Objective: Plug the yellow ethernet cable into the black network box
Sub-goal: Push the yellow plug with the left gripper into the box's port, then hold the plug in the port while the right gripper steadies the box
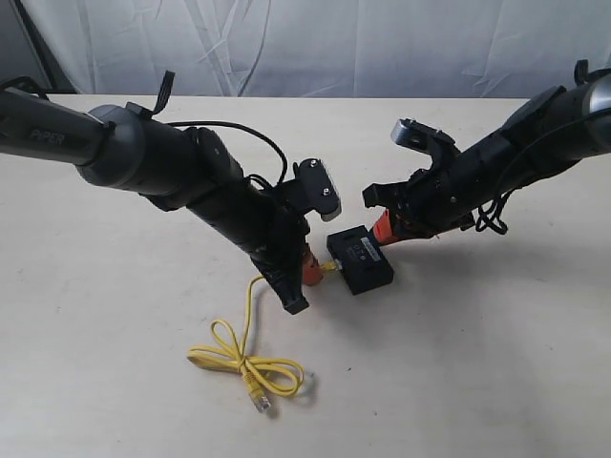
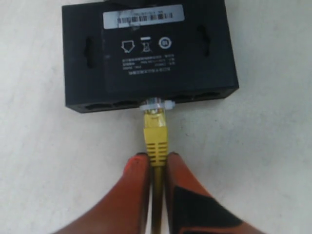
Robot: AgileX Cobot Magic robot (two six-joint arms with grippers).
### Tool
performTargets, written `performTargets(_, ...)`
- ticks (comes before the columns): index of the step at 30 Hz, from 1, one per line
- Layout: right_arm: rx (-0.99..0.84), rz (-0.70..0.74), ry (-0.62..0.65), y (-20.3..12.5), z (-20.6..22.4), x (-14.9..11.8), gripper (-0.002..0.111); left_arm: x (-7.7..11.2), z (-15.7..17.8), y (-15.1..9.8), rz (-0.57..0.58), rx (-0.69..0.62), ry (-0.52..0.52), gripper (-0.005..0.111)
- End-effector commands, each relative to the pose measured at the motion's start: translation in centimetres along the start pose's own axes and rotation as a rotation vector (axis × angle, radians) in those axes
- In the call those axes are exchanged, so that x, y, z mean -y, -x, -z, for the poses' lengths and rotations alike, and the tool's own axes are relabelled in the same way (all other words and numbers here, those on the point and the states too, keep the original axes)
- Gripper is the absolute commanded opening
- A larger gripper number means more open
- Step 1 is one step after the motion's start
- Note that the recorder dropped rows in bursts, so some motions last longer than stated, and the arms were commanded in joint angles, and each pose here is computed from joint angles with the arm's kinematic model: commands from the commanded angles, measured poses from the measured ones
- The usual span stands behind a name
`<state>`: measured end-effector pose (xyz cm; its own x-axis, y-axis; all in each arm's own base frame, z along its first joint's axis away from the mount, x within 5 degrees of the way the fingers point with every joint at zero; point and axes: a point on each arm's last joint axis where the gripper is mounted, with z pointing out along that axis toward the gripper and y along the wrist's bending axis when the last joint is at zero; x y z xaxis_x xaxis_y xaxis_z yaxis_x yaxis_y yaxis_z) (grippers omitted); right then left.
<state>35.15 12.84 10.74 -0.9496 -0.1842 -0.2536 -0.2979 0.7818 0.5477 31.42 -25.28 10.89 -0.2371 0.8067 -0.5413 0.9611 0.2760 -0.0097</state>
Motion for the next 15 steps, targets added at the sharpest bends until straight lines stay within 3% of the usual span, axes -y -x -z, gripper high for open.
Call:
performTargets(1, -0.074, 0.003, 0.026, -1.0, -1.2, 0.2, -0.001, 0.0, -0.1, 0.1, 0.012, 0.007, 0.007, 0.0)
performTargets(15, 0.03, -0.009, -0.002, 0.2, 1.8, 0.6, -0.001, 0.0, -0.1, 0.1, 0.011, 0.006, 0.004, 0.0)
